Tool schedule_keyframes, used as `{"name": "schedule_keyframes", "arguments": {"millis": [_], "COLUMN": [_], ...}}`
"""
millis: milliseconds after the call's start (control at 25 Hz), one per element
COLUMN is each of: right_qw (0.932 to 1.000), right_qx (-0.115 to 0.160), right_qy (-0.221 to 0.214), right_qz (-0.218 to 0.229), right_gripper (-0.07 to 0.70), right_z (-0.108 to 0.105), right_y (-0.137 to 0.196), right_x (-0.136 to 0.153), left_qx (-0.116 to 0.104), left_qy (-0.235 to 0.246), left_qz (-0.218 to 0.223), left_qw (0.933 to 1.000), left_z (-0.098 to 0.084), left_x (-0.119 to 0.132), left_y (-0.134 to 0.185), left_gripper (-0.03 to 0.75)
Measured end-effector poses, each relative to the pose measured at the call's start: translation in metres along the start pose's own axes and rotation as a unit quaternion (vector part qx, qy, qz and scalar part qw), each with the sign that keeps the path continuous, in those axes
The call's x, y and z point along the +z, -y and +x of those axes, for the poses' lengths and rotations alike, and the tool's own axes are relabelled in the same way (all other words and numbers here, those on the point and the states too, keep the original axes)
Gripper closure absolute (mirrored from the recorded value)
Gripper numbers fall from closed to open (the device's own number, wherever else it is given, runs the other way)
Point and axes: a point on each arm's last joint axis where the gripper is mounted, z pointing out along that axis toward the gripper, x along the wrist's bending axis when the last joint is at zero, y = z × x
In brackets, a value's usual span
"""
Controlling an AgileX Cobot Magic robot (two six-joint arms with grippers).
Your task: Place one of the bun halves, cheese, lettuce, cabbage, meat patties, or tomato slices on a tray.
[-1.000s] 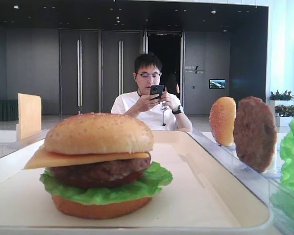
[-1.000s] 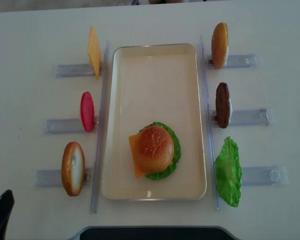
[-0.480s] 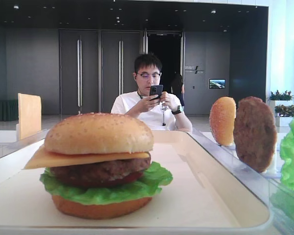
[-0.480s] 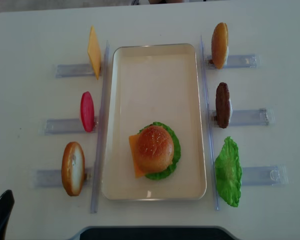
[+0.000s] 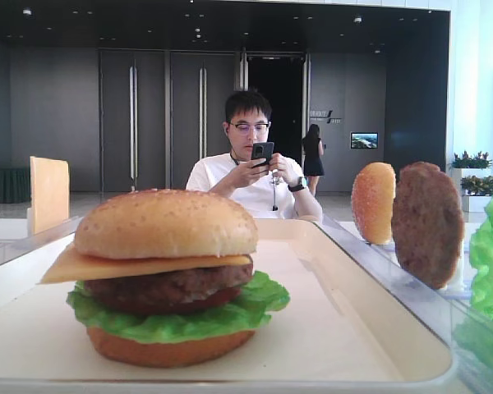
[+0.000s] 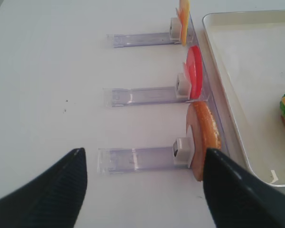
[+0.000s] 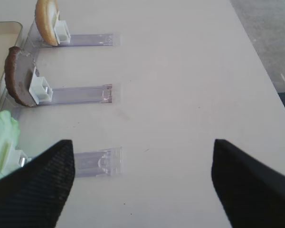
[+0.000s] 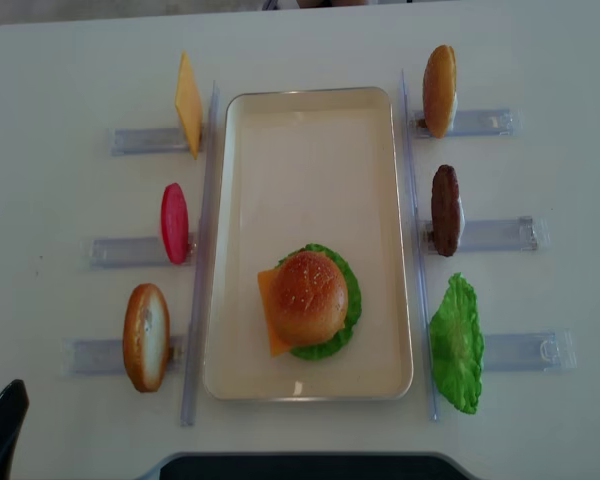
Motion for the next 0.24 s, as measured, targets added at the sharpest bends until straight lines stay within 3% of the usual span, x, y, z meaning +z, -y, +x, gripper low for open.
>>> {"name": "schedule_keyframes", "arguments": {"millis": [240], "right_qw": [1.0000], "right_qx": [0.000], "right_qy": [0.000], "right_qz": [0.000], "right_gripper": [0.044], "right_z": [0.0000], "right_y": [0.0000], "right_x": [0.0000], "left_qx": [0.000], "left_qy": [0.000], "left_qz": [0.000], "left_qw": [1.0000], "left_z": [0.0000], "left_x": [0.0000], "left_y": [0.0000], "left_gripper": [0.136]}}
